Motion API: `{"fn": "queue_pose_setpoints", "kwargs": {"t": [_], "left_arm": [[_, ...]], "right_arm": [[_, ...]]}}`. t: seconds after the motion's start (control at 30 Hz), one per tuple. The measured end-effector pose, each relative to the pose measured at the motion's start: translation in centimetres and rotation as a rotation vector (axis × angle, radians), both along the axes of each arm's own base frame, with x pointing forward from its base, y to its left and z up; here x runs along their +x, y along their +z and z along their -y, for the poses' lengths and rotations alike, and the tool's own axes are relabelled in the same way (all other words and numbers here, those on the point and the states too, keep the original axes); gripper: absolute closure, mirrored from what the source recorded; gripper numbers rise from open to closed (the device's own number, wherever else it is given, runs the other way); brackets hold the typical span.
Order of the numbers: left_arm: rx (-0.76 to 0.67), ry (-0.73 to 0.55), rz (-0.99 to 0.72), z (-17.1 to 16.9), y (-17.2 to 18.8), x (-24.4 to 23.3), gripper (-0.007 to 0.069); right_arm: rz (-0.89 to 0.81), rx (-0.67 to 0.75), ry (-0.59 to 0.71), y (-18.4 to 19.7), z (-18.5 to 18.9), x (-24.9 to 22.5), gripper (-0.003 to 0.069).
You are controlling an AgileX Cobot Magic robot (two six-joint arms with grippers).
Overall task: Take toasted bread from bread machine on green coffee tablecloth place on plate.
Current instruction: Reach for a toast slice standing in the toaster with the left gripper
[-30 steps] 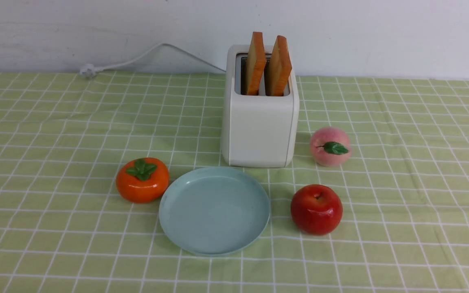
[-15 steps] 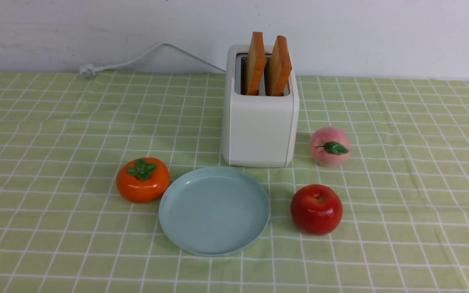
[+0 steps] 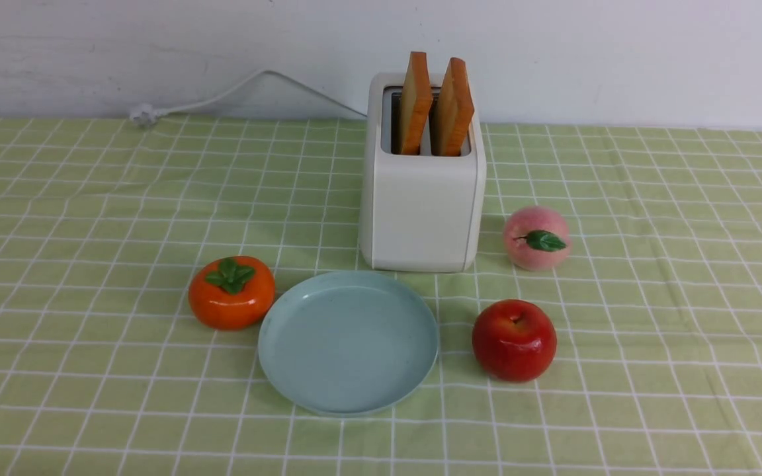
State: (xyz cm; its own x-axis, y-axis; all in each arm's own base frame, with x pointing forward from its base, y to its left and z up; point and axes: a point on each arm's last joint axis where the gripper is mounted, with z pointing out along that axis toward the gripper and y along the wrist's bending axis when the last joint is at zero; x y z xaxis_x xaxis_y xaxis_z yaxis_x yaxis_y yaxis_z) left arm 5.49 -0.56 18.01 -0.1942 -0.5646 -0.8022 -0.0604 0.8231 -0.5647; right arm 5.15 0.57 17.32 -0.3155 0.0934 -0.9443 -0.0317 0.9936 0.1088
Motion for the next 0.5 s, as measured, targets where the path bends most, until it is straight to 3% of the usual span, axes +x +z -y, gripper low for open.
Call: {"fn": "queue_pose_setpoints", "kwargs": {"t": [0.27, 0.5], "left_arm": [[-0.255, 0.049, 0.167, -0.2, 1.6, 0.2, 0.0407], [-0.32, 0.077, 0.24, -0.5, 2.3, 0.2, 0.041]], "right_arm": [[0.0, 0.0, 0.0, 0.0, 0.0, 0.0, 0.0419], [0.0, 0.0, 0.0, 0.0, 0.0, 0.0, 0.0419]]}}
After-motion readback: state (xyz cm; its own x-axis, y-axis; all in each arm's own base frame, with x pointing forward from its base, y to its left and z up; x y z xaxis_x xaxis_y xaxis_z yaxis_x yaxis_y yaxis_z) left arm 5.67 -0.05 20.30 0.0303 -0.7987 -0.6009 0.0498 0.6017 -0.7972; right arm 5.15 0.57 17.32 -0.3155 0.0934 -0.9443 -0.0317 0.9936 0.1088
